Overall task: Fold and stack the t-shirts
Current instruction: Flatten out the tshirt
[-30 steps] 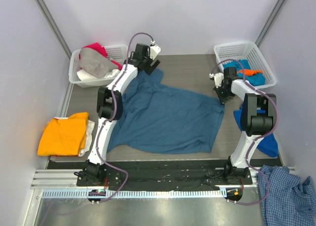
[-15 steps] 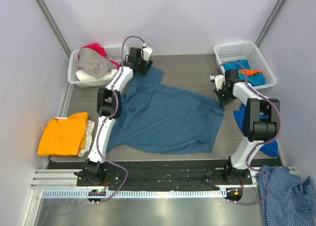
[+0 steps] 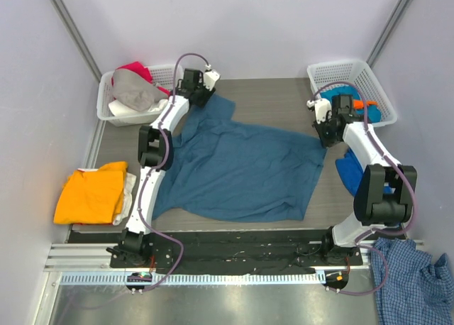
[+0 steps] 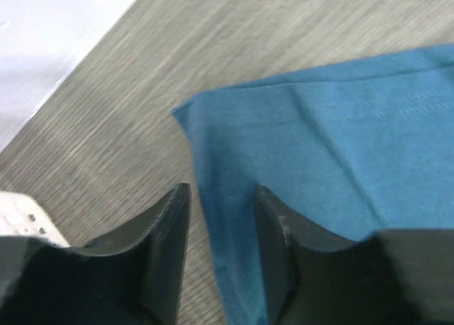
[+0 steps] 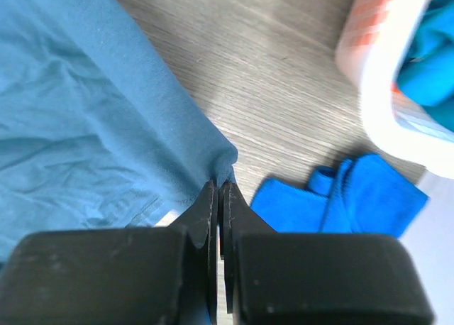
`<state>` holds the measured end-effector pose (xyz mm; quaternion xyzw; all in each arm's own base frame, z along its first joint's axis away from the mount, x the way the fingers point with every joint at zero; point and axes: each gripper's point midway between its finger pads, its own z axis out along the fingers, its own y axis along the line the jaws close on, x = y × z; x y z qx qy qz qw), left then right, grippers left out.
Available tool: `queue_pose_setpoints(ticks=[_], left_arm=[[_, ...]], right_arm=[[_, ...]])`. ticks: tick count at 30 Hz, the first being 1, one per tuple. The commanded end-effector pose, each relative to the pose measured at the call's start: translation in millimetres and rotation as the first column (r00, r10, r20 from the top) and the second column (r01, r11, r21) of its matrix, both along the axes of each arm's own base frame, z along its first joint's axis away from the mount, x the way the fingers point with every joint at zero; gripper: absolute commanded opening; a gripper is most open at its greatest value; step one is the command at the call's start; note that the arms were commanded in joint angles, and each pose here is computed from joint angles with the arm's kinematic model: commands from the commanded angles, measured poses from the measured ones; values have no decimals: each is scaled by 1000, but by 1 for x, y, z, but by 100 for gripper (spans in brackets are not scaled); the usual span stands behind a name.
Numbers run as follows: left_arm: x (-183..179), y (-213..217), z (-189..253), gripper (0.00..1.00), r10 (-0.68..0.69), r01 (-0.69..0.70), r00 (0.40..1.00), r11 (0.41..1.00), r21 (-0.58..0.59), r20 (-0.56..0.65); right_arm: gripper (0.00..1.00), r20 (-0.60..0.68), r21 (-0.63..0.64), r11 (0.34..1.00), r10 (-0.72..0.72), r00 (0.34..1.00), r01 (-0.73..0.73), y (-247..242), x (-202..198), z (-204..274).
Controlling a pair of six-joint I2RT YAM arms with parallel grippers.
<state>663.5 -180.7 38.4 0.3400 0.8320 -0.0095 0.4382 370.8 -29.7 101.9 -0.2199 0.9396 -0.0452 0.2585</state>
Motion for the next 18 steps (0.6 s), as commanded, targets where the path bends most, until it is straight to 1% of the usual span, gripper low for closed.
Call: queue_pose_setpoints(ticks=[1,2,3,5,6,11,14,15,18], left_arm=[[-27,-4,-18,41,-92,99,990,993,62,-108],[-28,-3,-17,37,-94,101,990,993,68,-109],[-29,-2,-18,29,-94,103,989,992,72,-114],[-31,-1,-19,18,-91,102,988,991,83,-121],[-32,1,-21,0,-88,99,988,991,87,-124],[-27,1,-11,0,-57,65,994,994,83,-88],[-21,0,16,0,-29,31,999,995,90,-29],[-17,-1,35,0,-23,22,1000,996,91,11],[-16,-1,63,0,0,-7,998,994,105,63]], right_arm=[[1,104,9,1000,17,994,-18,4,2,45],[1,130,7,1000,17,991,-18,4,2,53],[1,136,7,1000,17,991,-18,4,1,56],[1,147,7,1000,20,989,-21,5,-1,60],[1,154,4,1000,18,988,-19,5,-2,63],[1,142,-7,1000,18,990,-17,3,-9,60],[1,126,-17,1000,16,992,-14,1,-13,53],[1,123,-19,1000,15,992,-13,1,-14,52],[1,119,-44,999,-1,993,6,-5,-12,48]])
